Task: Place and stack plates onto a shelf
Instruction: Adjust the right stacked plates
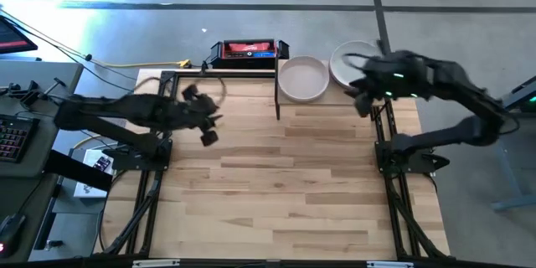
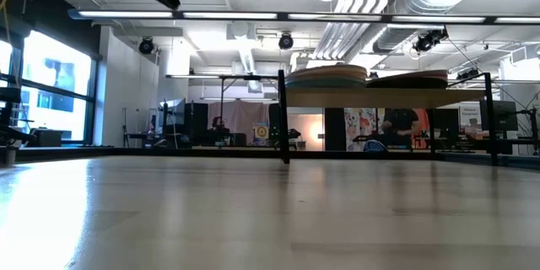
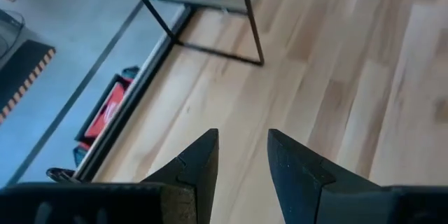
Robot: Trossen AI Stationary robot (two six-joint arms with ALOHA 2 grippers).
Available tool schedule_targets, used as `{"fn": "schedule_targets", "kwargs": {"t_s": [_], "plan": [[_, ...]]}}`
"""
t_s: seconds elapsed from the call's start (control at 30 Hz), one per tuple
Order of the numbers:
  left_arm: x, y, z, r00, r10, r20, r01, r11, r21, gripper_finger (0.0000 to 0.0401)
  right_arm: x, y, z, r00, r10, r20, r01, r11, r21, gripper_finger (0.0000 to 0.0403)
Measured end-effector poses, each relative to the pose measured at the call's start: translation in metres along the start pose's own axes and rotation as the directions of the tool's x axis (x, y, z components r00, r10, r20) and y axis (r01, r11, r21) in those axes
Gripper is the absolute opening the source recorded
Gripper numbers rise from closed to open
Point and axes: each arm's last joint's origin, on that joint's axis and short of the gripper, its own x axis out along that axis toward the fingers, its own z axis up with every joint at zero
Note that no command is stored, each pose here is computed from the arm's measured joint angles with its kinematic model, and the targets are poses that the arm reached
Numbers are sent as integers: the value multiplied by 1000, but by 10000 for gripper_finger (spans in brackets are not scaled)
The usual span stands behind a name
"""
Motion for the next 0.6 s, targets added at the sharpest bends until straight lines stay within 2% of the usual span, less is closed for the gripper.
{"fn": "schedule_targets", "kwargs": {"t_s": [0.07,0.17,0.27,0.33,0.43,0.5,0.6], "plan": [[-14,9,-2,999,-10,49,11,999,-31,111,-16,-1,-12,989,56,138,-54,998,-16,134],[-32,23,-10,994,-15,110,22,997,-69,111,-26,-5,-35,946,150,288,-145,989,-40,134],[-46,34,-20,986,-21,163,38,994,-102,111,-22,-11,-59,900,204,385,-214,977,-16,134],[-53,41,-26,981,-10,194,36,991,-131,111,-15,-15,-75,888,213,407,-237,971,8,134],[-60,48,-38,975,11,220,31,982,-185,111,-2,-22,-97,899,171,402,-219,973,77,134],[-62,51,-45,972,16,233,35,976,-215,111,10,-26,-108,915,108,390,-167,979,120,134],[-64,55,-52,969,15,247,47,969,-241,111,27,-28,-120,934,32,356,-81,989,121,134]]}}
